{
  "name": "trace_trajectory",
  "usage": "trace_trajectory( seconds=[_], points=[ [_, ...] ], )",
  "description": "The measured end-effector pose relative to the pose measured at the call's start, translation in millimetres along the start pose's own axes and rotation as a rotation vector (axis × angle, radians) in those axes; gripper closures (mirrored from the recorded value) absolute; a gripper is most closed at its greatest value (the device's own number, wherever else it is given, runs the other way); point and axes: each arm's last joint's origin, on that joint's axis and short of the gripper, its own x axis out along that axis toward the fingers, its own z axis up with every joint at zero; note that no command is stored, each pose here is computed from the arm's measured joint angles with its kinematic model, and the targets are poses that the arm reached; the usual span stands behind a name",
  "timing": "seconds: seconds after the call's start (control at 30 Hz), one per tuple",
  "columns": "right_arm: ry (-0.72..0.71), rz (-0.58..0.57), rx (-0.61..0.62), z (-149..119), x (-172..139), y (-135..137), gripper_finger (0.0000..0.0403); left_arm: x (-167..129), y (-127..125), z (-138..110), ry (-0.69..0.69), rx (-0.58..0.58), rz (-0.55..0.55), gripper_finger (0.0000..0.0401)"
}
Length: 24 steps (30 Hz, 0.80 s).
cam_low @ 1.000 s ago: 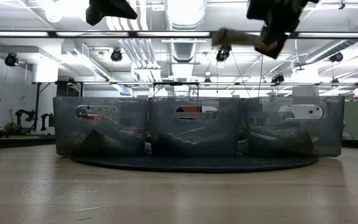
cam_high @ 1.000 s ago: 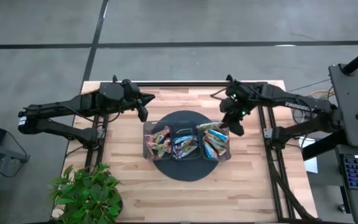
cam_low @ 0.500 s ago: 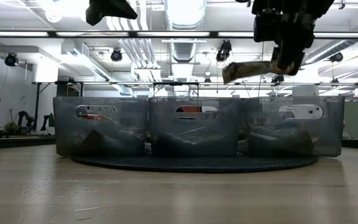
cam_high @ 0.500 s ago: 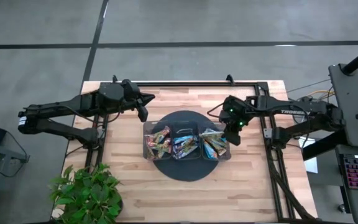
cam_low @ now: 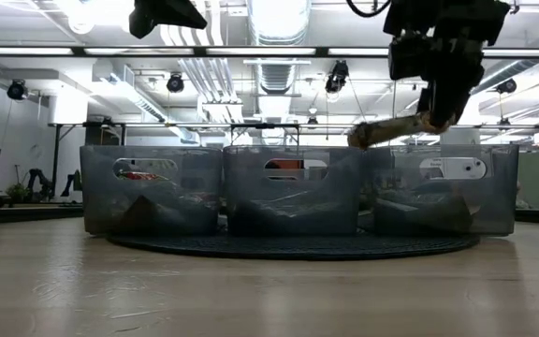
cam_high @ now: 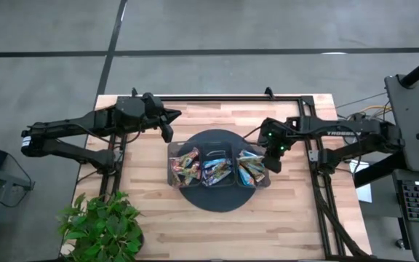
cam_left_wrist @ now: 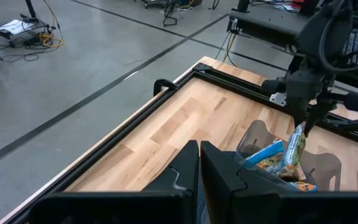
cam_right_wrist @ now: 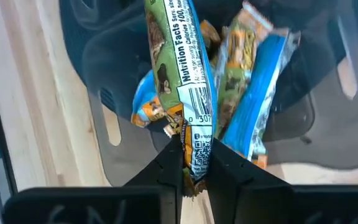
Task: Pick and place Granola Bars by type
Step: Put the yellow granola bar into the right black bin, then return to Home Position
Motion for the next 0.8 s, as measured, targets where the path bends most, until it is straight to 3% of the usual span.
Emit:
trace_trajectory(
  seconds=[0.17,0.53,0.63,0.8],
  points=[
    [0.046,-0.011,0.043,-9.8,10.9,-6.0,0.0344,0.0,0.0,0.0,0.0,0.0,0.0,0.0401],
    [0.03,0.001,0.041,-11.6,17.6,-8.5,0.0252,-0.1,0.0,0.1,0.0,-0.006,-0.001,0.0401],
    [-0.065,0.033,-0.033,-3.6,9.7,-3.3,0.0263,-2.1,-0.1,1.3,-0.008,-0.005,-0.02,0.0401],
    [-0.37,0.108,-0.171,11.5,-18.5,10.2,0.0339,-18.1,2.1,8.6,-0.07,0.027,-0.097,0.0401]
  ],
)
